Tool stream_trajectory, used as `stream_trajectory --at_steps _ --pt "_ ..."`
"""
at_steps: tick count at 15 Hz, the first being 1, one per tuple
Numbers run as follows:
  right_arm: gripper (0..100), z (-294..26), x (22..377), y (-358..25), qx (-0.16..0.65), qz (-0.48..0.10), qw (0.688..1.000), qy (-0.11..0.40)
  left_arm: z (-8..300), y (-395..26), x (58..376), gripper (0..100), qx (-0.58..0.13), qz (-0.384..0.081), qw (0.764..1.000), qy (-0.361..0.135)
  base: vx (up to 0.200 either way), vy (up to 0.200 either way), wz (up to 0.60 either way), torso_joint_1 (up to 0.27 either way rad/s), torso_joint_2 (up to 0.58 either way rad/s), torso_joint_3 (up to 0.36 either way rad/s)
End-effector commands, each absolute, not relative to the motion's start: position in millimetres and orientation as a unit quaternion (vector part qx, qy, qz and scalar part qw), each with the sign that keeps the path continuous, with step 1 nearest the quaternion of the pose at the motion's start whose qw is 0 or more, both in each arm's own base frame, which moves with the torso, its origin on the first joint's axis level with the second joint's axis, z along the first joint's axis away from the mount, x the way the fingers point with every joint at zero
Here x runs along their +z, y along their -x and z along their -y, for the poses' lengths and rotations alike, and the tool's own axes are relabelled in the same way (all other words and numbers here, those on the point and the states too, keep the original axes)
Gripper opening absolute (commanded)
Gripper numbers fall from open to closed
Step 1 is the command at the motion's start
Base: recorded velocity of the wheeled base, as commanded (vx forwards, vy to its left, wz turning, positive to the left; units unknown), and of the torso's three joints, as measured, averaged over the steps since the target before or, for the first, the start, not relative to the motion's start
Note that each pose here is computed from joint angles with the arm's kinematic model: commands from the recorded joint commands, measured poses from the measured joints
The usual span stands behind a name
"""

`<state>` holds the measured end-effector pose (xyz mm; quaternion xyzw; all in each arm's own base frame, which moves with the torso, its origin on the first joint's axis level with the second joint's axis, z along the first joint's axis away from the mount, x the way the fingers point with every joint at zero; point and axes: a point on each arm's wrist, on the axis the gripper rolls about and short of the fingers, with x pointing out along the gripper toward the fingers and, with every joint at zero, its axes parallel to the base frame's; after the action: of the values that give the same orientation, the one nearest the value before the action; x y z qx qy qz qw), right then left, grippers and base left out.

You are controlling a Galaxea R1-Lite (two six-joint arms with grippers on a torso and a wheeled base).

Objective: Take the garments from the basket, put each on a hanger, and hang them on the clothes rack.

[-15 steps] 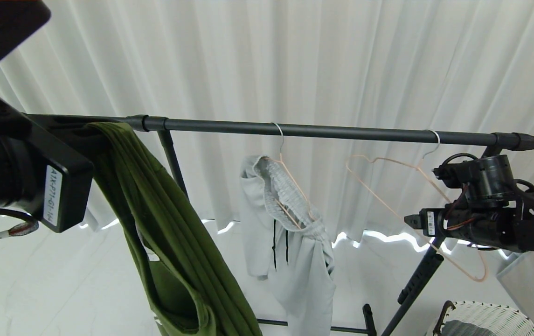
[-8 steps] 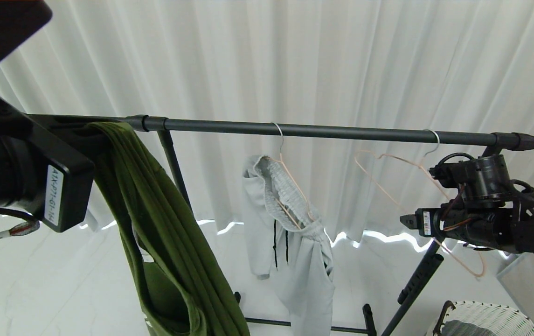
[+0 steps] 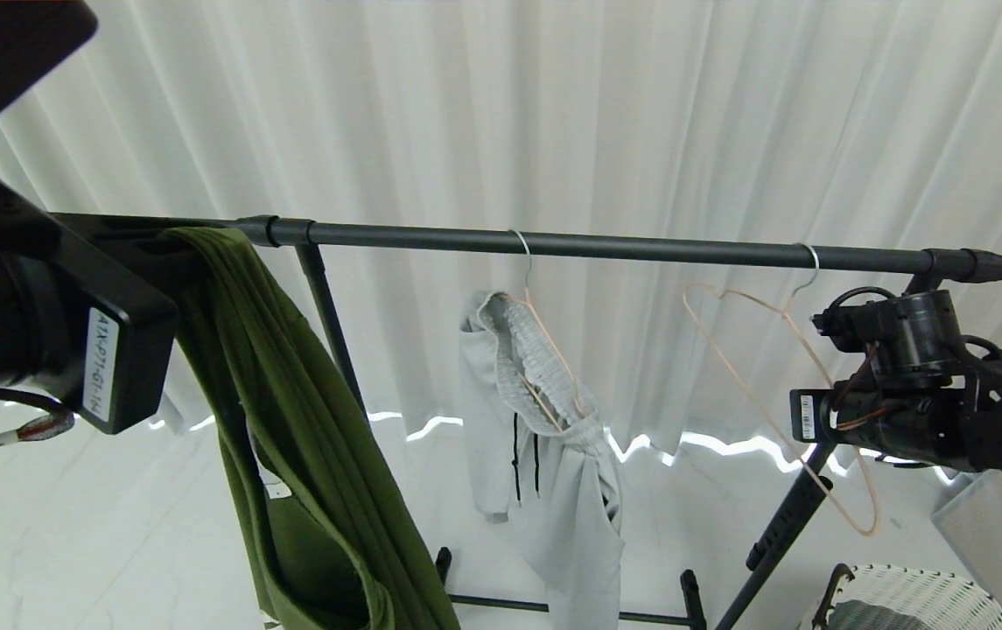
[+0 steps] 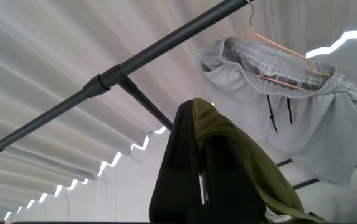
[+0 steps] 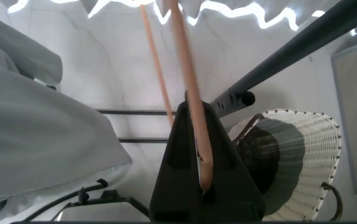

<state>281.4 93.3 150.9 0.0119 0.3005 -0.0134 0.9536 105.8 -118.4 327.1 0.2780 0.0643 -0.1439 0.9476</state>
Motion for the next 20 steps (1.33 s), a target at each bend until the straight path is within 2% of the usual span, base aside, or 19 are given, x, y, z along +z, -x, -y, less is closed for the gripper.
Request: stream_trajectory --at_steps 1,4,8,13,17,20 --pt "0 -92.4 150.1 -281.9 -0.016 -0.301 0.953 -0.011 118.6 -105.9 327.4 0 -0.144 -0.064 0.948 -0.278 0.0 0.0 0.0 0.0 0.0 0.0" --pt "0 -91.6 155.6 -279.8 -0.015 -0.291 0.956 -0.015 118.6 -105.9 327.4 0 -0.144 -0.064 0.948 -0.277 0.0 0.0 0.0 0.0 0.0 0.0" --pt "0 -90.9 175.6 -269.9 -0.006 -0.248 0.968 -0.027 119.0 -106.3 327.4 0 -0.143 -0.061 0.949 -0.274 0.0 0.0 0.0 0.0 0.0 0.0" --pt "0 -77.0 188.0 -228.2 0.002 -0.229 0.973 -0.027 118.4 -106.1 326.9 0 -0.141 -0.06 0.949 -0.274 0.0 0.0 0.0 0.0 0.0 0.0" --pt "0 -66.2 189.0 -178.1 0.039 -0.207 0.977 0.024 119.2 -106.8 326.5 0 -0.141 -0.058 0.945 -0.29 -0.15 0.0 0.0 0.001 0.0 -0.001" --pt "0 -61.6 188.9 -156.7 0.058 -0.194 0.978 0.054 119.0 -107.0 326.1 0 -0.14 -0.059 0.945 -0.291 -0.2 0.0 0.0 -0.004 0.0 0.002"
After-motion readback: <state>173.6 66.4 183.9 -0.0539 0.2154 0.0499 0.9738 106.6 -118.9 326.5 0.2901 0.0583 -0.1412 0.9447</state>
